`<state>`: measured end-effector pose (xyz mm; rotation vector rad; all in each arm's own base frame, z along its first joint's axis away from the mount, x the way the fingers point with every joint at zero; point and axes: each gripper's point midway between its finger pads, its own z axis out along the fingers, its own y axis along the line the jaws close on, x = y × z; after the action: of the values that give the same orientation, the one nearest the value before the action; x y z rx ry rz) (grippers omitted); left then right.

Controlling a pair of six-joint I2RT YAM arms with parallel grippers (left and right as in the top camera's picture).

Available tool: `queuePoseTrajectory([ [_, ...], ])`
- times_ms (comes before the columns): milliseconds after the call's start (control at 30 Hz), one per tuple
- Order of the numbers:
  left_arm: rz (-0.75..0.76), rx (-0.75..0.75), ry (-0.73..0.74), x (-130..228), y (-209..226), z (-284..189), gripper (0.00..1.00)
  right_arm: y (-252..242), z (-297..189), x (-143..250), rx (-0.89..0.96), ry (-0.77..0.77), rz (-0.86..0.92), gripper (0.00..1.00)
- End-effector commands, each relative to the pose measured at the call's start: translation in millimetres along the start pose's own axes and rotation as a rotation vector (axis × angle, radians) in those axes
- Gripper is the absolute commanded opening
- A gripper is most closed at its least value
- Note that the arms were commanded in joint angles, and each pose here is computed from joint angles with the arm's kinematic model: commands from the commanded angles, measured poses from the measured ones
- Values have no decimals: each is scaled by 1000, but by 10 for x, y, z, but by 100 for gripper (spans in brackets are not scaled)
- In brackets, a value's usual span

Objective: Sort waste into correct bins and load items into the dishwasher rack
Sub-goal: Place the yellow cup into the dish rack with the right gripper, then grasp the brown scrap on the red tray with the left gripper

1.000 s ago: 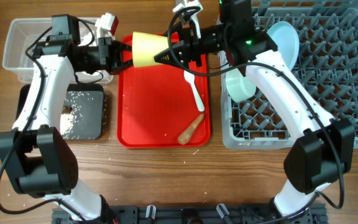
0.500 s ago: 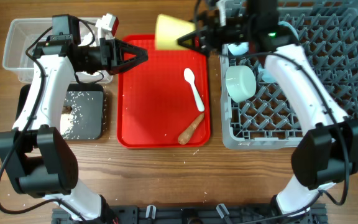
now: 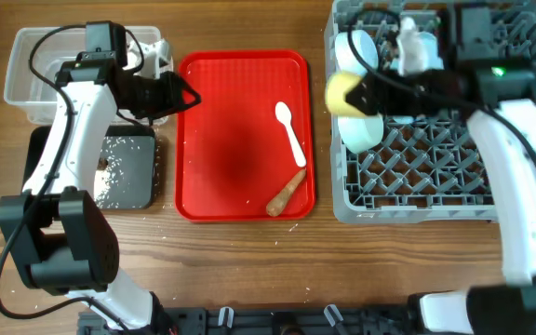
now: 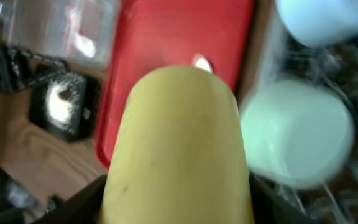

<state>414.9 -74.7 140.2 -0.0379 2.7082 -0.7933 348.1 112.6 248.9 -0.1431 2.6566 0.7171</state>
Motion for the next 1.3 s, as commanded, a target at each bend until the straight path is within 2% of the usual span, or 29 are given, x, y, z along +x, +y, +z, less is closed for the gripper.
queuePoseTrajectory([
  [0, 21, -198, -44, -107, 298, -76, 46, -351, -167, 349, 245, 94, 116, 39],
  [67, 24, -245, -56, -136, 377, -95, 47, -452, -244, 666, 321, 213, 182, 40],
  [200, 30, -256, -72, -175, 392, -102, 46, -583, -344, 912, 434, 300, 258, 40],
  [433, 30, -255, -71, -174, 391, -102, 47, -635, -21, 1085, 464, 359, 263, 40],
  [800, 32, -251, -65, -160, 370, -90, 47, -820, 402, 1257, 463, 368, 260, 40],
  [967, 31, -251, -64, -157, 370, -90, 47, -878, 573, 1310, 442, 359, 261, 49],
  [1133, 31, -248, -61, -149, 365, -88, 49, -886, 609, 1252, 445, 327, 295, 81],
  [1167, 30, -230, -59, -146, 337, -79, 51, -880, 607, 1223, 444, 316, 303, 86],
  [1267, 32, -188, -54, -136, 265, -65, 54, -836, 558, 1086, 435, 279, 294, 91],
])
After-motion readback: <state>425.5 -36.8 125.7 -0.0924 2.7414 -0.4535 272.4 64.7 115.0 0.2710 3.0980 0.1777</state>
